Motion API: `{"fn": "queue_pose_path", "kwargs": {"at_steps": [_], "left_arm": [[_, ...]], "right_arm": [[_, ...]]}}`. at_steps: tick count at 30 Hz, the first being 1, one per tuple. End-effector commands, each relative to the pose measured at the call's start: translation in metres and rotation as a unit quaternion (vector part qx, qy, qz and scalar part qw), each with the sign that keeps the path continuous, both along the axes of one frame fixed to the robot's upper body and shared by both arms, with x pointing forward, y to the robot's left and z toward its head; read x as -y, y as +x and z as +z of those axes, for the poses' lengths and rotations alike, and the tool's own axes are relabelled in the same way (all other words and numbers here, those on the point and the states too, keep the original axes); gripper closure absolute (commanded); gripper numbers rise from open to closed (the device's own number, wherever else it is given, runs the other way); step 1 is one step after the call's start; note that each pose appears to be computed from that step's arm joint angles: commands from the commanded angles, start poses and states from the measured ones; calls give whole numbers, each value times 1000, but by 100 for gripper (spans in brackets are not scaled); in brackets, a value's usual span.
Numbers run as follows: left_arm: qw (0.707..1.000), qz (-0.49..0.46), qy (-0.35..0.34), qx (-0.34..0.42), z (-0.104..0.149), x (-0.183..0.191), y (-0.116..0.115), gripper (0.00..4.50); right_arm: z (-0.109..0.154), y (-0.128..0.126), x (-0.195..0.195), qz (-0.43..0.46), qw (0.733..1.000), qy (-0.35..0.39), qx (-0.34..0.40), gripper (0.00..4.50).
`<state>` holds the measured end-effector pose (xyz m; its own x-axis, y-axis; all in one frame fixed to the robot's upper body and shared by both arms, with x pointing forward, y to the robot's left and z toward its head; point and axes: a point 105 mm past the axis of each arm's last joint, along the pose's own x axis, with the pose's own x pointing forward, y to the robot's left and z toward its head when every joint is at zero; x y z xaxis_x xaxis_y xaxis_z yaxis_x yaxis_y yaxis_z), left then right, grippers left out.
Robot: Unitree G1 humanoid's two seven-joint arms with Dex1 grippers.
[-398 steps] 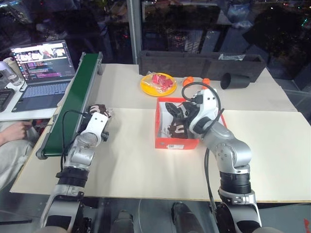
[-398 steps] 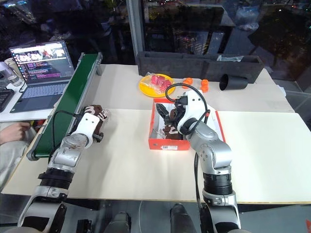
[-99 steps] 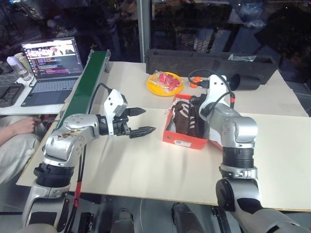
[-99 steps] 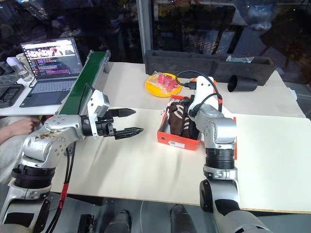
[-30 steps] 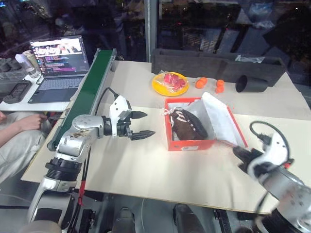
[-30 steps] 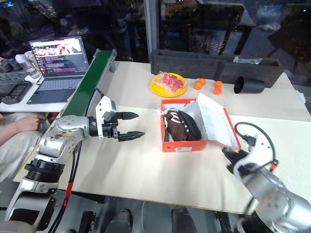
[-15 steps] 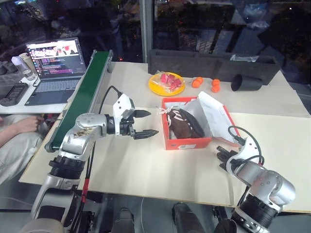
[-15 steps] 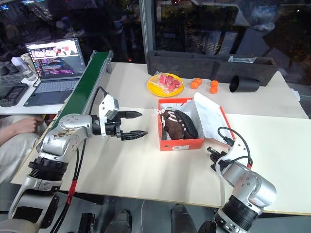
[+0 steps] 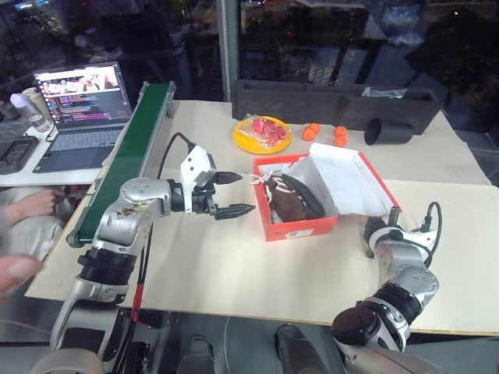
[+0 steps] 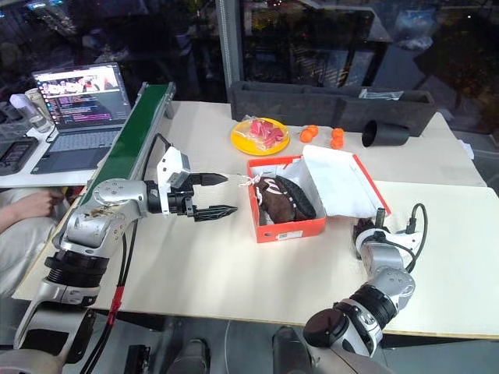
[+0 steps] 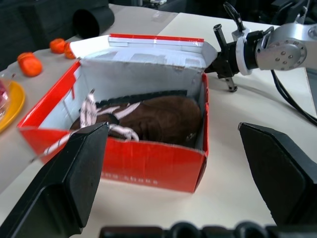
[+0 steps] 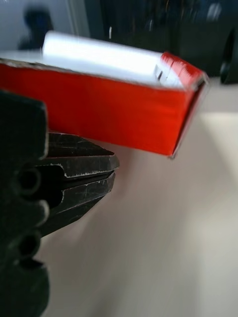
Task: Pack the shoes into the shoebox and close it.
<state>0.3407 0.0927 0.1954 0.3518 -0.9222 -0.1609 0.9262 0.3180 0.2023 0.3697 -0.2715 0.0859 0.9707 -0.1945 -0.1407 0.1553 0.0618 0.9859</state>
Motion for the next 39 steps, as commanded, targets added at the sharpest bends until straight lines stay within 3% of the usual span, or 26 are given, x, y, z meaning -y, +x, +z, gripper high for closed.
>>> {"fn": "queue_pose_path", "kwargs": {"at_steps": [1,2,4,6,9,11,15,18,23,26,29,34,39], "left_arm": [[1000,-4,-3,24,13,1,0,0],[1000,-5,-3,24,13,1,0,0],[1000,-5,-3,25,13,1,-1,0],[1000,-4,-3,26,14,1,-1,0],[1000,2,-3,28,16,-1,0,0],[1000,5,-3,29,17,-3,-1,0],[1000,11,-2,28,16,-5,-2,0],[1000,15,-1,27,15,-7,-2,0],[999,20,-1,26,15,-8,-3,0],[999,25,-2,28,16,-9,-5,0],[999,32,-1,29,16,-12,-6,0],[999,47,-1,28,17,-18,-9,0],[998,51,-2,25,16,-18,-13,0]], "right_arm": [[72,1,-21,44,981,-50,180,444],[103,-10,-34,71,960,-63,263,444],[137,-30,-52,110,925,-83,356,444],[147,-39,-76,168,903,-137,372,444],[153,-62,-137,319,828,-269,374,444],[139,-64,-155,374,800,-326,338,444],[103,-43,-168,418,761,-442,225,444],[107,-17,-175,402,740,-503,194,444],[105,23,-196,399,727,-537,156,444],[60,41,-202,437,702,-558,66,444],[19,42,-200,471,668,-577,0,444],[-26,36,-196,498,644,-578,-54,444],[-30,43,-197,487,649,-582,-55,444]]}}
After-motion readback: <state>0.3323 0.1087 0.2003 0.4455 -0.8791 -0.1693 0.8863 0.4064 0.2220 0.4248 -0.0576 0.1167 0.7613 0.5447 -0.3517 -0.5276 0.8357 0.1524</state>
